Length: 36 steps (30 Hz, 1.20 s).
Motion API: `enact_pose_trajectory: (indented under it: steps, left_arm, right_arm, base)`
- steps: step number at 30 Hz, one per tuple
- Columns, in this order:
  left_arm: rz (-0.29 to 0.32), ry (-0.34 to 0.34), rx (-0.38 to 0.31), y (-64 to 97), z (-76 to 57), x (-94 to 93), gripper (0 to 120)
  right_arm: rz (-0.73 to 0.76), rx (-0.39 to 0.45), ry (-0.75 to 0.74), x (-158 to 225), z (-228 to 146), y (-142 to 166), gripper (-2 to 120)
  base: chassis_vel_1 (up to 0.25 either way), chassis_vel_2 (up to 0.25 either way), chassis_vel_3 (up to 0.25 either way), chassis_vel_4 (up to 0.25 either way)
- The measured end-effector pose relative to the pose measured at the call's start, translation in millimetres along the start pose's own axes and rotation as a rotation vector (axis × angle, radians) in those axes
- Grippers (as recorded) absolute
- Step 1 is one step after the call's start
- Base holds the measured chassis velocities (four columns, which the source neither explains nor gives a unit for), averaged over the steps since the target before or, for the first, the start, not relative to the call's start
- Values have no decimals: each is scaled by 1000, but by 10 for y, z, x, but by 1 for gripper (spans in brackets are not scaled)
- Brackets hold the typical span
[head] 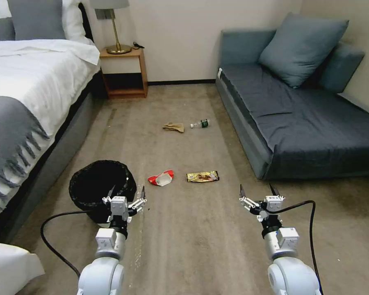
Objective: Pick up the trash bin, then pick up the garbage on the floor and place it into the trash bin.
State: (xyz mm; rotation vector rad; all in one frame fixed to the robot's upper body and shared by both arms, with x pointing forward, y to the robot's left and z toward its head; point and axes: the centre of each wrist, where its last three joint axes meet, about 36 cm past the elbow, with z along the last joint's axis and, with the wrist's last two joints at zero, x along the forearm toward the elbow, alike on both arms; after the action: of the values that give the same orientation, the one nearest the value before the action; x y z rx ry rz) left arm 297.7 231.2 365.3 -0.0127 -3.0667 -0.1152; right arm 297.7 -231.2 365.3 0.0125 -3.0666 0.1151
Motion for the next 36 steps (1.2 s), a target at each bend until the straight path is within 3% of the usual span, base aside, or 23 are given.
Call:
enact_pose_trajectory:
  steps: [32, 35, 36]
  left_arm:
    - [-9, 1, 1, 32, -7, 8, 100]
    - [-113, -2, 16, 306, -193, 94, 100]
    - [-173, -2, 27, 459, -313, 153, 100]
  right_arm:
    - [-2, -1, 1, 5, -2, 0, 100]
    - [-12, -24, 7, 92, -101, 10, 100]
    - [-21, -46, 17, 172, -190, 21, 100]
  base:
    - [0, 0, 0, 0]
    - [0, 0, 0, 0]
    - [0, 0, 0, 0]
